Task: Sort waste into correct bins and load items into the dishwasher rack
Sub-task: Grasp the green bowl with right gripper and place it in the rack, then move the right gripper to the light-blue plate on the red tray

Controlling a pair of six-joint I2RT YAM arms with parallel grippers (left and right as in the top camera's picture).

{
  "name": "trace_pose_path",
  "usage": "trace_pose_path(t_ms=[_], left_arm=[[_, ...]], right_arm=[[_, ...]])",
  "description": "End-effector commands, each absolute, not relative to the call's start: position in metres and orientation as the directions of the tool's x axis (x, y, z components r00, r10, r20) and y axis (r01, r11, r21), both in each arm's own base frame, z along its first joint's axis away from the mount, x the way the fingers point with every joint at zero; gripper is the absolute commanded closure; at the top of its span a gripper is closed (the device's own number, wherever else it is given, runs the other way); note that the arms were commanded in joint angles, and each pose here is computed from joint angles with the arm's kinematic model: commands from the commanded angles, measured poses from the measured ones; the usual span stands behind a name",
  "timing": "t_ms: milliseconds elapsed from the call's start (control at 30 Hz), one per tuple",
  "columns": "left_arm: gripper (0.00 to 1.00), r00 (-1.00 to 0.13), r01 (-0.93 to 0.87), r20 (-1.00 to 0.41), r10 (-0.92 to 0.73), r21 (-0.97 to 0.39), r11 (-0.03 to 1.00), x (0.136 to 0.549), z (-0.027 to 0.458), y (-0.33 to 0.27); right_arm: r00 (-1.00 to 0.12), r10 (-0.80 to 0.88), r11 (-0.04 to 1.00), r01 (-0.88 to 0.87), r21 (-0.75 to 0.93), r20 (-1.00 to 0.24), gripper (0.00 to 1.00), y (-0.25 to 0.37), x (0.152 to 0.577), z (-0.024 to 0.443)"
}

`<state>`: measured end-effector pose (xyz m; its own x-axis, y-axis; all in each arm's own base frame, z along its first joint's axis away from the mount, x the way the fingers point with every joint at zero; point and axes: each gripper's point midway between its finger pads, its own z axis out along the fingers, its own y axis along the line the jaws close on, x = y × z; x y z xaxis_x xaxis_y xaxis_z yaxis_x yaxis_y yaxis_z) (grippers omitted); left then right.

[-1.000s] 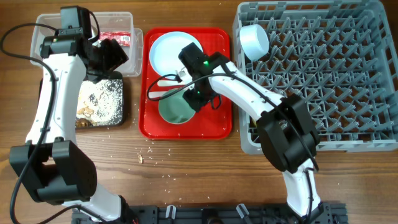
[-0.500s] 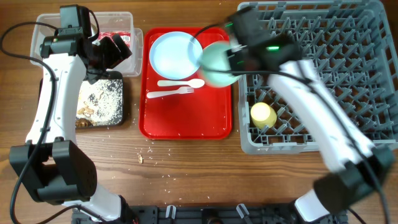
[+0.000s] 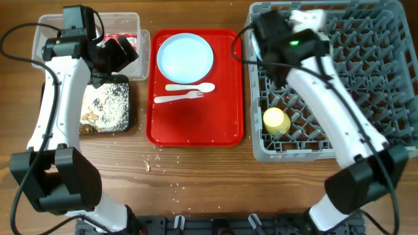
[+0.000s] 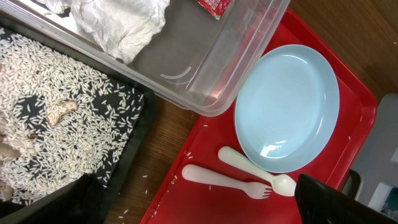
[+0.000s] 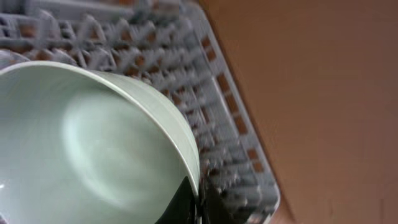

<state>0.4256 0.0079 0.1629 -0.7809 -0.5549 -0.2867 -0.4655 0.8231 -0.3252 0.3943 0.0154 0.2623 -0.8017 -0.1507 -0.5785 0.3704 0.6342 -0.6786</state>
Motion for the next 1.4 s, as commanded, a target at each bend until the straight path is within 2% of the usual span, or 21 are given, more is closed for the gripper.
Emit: trace_pose_path(t_ms=[0, 67, 133, 233, 433, 833, 1000, 1133, 1300, 1367], left_arm=[[0.0, -0.772, -0.461, -0.31, -0.555, -0.327, 0.825, 0.428, 0.171, 0.01], [0.0, -0.772, -0.461, -0.31, -0.555, -0.327, 0.825, 0.428, 0.171, 0.01], [0.0, -0.772, -0.461, -0.31, -0.555, -0.327, 0.825, 0.428, 0.171, 0.01], [0.0, -0.772, -0.461, -0.31, -0.555, -0.327, 0.825, 0.428, 0.171, 0.01], [0.0, -0.772, -0.461, -0.31, -0.555, -0.326, 0.825, 0.427, 0.171, 0.01], [0.0, -0.772, -0.461, -0.31, -0.555, -0.327, 0.825, 0.428, 0.171, 0.01], [0.0, -0.772, -0.461, -0.31, -0.555, -0.327, 0.825, 0.428, 0.171, 0.01], [0.0, -0.772, -0.461, -0.31, -0.555, -0.327, 0.825, 0.428, 0.171, 0.01], [0.0, -0.772, -0.461, -0.31, -0.555, -0.327, 0.825, 0.428, 0.171, 0.01], [0.0, -0.772, -0.461, -0.31, -0.555, -0.327, 0.825, 0.428, 0.171, 0.01]], right_arm=[[-0.818, -0.315, 0.494, 0.292, -0.819, -0.481, 0.96, 0.033, 0.405, 0.262], [-0.848, -0.349, 0.46, 0.216, -0.861, -0.4, 0.96, 0.036, 0.41, 0.246], [-0.876, -0.405, 0.37, 0.107, -0.923, -0.264, 0.96, 0.037, 0.417, 0.232], [-0.879, -0.431, 0.286, 0.081, -0.955, -0.204, 0.96, 0.039, 0.42, 0.226], [-0.884, -0.433, 0.397, -0.012, -0.918, -0.176, 0.96, 0.058, 0.415, 0.196], [-0.89, -0.41, 0.34, 0.052, -0.939, -0.198, 0.96, 0.042, 0.414, 0.196], [-0.894, -0.399, 0.357, 0.052, -0.933, -0.203, 0.96, 0.039, 0.416, 0.193], [-0.9, -0.401, 0.438, -0.027, -0.899, -0.168, 0.96, 0.048, 0.416, 0.174], [-0.888, -0.44, 0.457, -0.092, -0.885, -0.135, 0.96, 0.065, 0.411, 0.167], [-0.877, -0.471, 0.493, -0.172, -0.853, -0.096, 0.91, 0.08, 0.406, 0.156]])
